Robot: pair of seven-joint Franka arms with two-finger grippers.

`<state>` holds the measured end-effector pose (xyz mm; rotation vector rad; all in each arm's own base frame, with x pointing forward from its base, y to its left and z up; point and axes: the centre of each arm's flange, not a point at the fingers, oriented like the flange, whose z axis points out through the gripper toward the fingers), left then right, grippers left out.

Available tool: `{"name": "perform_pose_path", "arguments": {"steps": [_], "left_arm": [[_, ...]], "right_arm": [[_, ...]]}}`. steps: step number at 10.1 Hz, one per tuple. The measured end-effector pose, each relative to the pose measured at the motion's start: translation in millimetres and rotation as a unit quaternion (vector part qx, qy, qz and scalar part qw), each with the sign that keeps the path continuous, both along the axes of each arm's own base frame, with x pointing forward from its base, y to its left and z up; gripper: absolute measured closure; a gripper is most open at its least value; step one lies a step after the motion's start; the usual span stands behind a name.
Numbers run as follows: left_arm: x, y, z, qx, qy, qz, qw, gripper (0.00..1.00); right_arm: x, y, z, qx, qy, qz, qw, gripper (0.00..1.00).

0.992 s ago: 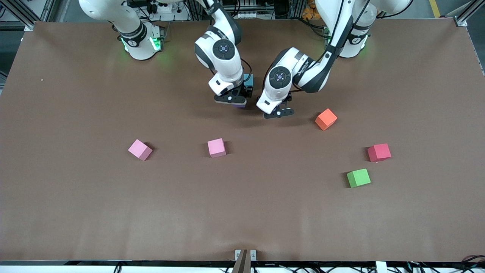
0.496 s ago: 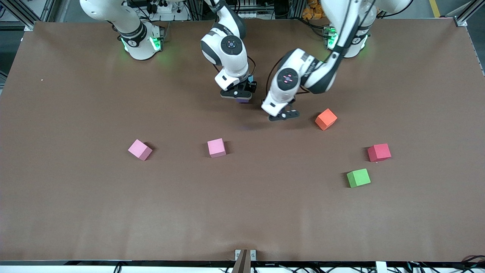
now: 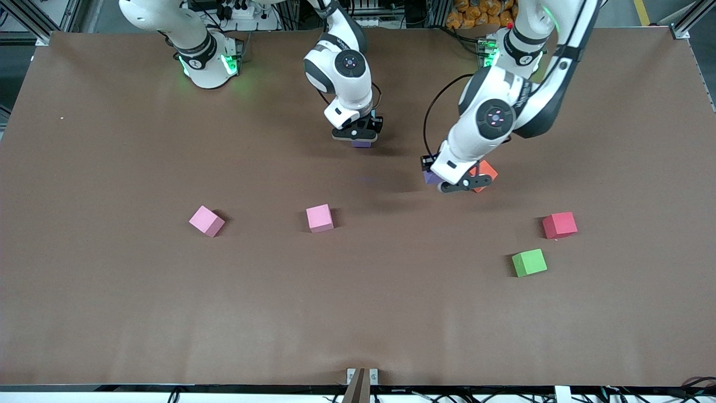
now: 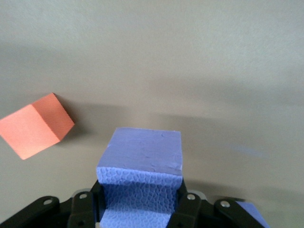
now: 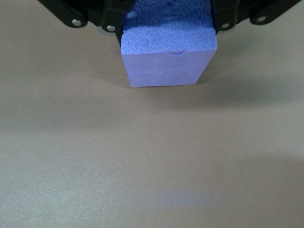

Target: Arrange blocks into number 1

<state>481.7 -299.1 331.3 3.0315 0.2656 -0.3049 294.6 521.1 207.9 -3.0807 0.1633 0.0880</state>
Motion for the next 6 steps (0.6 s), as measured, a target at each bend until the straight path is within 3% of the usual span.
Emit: {"name": "perform_pose_path", "arguments": {"steps": [4,6], "left_arm": [[19.0,23.9,19.6,-0.002,-0.002,0.011,1.000,0.44],[17.7,20.7,20.7,-0.002,-0.001,0.006,1.000,0.44]], "right_arm": [[-15.2,9.6,-2.2,0.001,-0.002,0.014,1.000,0.39],[-24.3,13.8,-5.5,-0.001,-0.001,0.021,1.000,0.33]]}}
